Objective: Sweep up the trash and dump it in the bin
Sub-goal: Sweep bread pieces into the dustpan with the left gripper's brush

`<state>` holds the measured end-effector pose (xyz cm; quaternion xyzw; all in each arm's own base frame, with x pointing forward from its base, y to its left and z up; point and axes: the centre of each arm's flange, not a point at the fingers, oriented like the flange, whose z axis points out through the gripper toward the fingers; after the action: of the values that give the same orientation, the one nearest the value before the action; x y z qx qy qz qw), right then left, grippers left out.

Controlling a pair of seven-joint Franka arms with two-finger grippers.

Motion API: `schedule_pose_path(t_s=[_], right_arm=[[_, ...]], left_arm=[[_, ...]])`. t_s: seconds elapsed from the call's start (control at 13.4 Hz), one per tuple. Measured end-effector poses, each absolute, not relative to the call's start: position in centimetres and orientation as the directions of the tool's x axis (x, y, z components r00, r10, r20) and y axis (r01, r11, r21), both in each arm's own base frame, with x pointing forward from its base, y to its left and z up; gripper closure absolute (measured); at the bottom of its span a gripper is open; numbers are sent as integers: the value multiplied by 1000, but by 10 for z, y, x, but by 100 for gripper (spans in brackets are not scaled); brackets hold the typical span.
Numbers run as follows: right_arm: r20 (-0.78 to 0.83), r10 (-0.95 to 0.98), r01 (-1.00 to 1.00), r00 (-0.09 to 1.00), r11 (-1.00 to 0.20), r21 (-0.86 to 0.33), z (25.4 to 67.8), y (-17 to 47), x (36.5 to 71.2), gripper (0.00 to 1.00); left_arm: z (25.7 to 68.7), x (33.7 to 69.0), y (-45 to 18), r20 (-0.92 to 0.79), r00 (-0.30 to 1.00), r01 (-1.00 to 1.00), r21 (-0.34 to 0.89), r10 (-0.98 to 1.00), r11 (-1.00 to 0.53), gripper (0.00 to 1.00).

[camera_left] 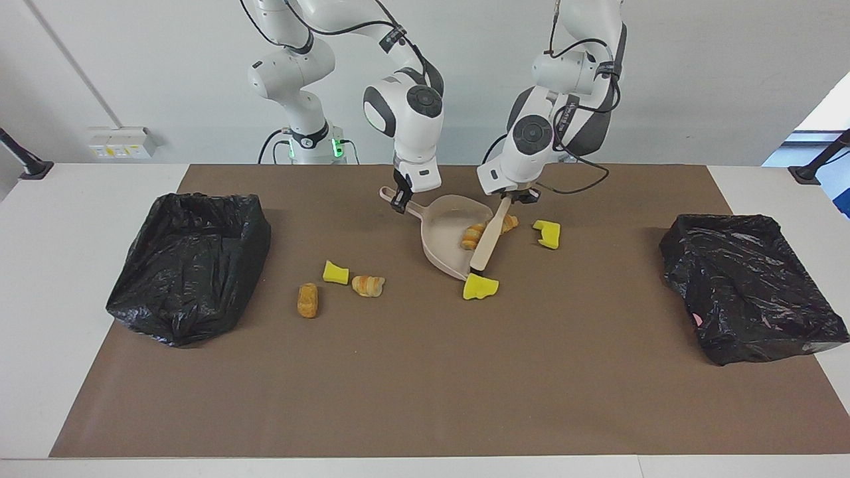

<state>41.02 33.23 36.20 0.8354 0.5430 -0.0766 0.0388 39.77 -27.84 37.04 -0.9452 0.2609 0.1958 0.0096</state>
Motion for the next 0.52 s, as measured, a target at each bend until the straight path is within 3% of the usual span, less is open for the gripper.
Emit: schedule_pose_path(t_s=[0.22,0.52], right_arm=[[-170,901,913,399,-408,-18,362,332,410,68],[-170,892,904,420,-428,-15,362,332,410,68]], left_arm=[[384,387,-281,-400,812,-415,114,-424,-902,74],[421,368,-272,-432,862,-278,35,-265,-960,74]])
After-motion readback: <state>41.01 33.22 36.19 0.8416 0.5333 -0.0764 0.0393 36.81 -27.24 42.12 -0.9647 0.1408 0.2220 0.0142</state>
